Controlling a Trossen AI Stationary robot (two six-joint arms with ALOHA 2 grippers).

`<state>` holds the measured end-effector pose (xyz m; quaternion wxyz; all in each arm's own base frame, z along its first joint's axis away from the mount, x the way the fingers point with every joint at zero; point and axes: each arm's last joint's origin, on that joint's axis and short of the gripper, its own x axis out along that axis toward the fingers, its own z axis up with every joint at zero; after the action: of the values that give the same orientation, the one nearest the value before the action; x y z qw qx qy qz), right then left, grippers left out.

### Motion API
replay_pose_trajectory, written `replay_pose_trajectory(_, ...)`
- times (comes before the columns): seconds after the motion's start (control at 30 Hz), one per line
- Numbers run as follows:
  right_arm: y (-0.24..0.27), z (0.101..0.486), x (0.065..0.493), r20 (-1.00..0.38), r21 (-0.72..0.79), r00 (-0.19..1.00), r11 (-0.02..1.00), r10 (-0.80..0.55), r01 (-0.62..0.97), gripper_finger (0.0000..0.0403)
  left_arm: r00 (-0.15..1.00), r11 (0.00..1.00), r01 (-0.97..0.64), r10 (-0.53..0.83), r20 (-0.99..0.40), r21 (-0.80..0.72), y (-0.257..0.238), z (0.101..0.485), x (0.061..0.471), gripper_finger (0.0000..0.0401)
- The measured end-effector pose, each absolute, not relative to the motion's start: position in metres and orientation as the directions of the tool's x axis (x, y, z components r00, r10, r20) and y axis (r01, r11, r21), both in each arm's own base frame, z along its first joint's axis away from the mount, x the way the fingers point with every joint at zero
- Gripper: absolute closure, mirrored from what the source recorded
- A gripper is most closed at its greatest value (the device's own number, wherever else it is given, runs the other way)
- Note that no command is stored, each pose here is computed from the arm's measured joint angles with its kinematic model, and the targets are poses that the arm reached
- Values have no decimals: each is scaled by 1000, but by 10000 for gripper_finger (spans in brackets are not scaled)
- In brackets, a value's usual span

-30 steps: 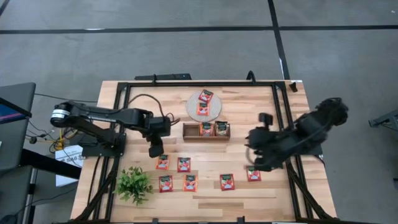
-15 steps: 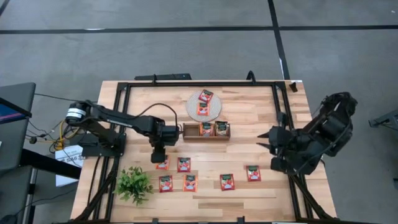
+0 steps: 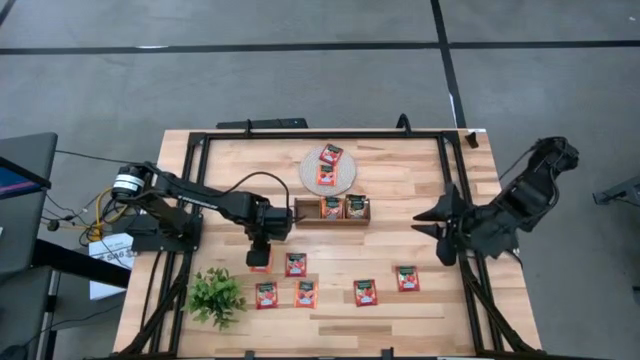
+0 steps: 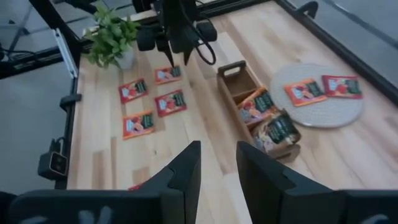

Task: Pick & Place Tea
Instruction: Put the orange tea bag into the middle section of the wooden organizer

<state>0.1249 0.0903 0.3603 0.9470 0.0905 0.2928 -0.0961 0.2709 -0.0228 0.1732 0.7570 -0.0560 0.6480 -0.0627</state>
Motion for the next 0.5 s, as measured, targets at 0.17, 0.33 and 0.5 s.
replay_pose_trajectory(0.17,86,351,128,-591,116,800,970,-106,214,308,114,984,3,-176,-978,-177,-23,160,267,254)
replay_pose_trajectory(0.33,83,342,132,-623,96,775,972,-110,216,308,117,980,-46,-189,-975,-196,-23,143,263,254)
replay_pose_trajectory(0.5,80,336,136,-646,105,756,969,-105,224,308,149,976,-73,-192,-970,-205,-23,138,264,254)
